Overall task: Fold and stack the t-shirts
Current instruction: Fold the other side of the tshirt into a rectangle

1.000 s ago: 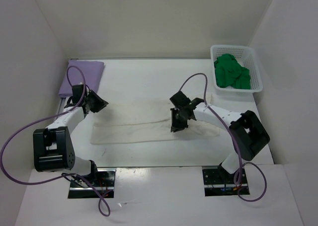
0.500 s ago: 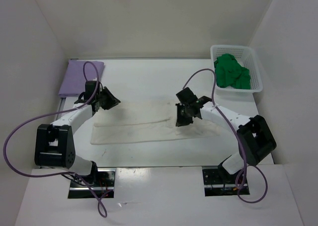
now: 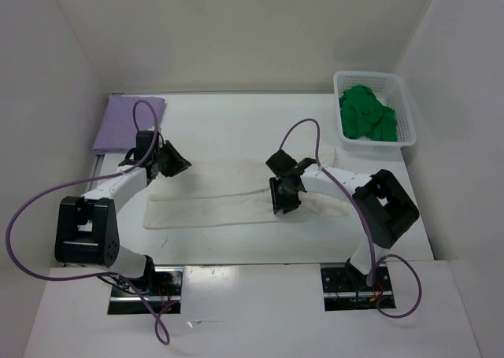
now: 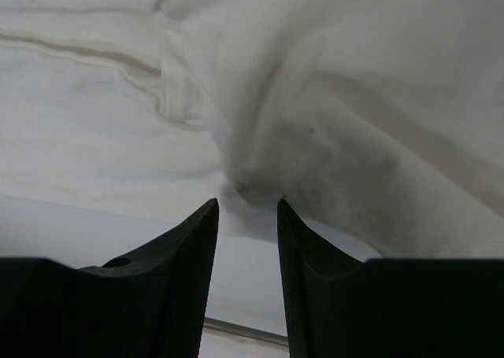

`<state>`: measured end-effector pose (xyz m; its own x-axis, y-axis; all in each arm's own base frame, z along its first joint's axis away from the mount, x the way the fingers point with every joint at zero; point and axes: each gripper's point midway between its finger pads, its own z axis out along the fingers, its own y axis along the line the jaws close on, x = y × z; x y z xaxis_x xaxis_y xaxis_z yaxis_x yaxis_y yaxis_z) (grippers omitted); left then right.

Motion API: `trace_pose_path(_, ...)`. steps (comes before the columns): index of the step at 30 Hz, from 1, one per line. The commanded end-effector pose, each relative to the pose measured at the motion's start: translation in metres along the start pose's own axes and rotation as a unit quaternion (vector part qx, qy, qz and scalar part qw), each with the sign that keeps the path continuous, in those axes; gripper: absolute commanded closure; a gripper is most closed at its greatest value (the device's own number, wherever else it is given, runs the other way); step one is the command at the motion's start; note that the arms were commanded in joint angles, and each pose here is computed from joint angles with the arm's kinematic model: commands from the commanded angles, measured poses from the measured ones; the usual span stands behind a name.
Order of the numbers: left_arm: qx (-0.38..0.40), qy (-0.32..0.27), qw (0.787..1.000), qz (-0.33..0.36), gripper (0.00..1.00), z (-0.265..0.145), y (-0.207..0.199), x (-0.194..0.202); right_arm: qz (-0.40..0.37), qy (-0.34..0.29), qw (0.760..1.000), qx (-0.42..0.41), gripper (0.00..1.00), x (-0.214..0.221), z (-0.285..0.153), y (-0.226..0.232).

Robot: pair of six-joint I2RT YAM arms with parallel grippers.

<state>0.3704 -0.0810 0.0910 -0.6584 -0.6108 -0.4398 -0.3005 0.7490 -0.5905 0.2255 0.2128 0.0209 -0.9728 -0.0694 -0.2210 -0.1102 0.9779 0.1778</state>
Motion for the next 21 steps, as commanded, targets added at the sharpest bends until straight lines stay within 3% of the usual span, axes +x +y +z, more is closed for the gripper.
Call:
trace_pose_path(1,0.012,-0.017,1.0,0.012,0.72,-0.004,-0.005,-0.004,-0.01,-0.025,1.0,0.001,0.58,-0.016,-0.003,0.008)
trace_pose_path(4,0.012,-0.017,1.0,0.007,0.72,-0.003,-0.004,-0.003,-0.01,-0.028,0.999,0.015,0.58,-0.017,0.0,0.003)
trace_pose_path(14,0.012,-0.016,1.0,0.002,0.72,-0.002,-0.003,-0.001,0.004,-0.052,0.998,0.02,0.91,-0.029,-0.007,0.005)
trace_pose_path(21,0.016,-0.021,1.0,0.004,0.72,-0.003,-0.007,-0.005,-0.016,-0.023,0.999,-0.026,0.93,-0.019,-0.033,0.024)
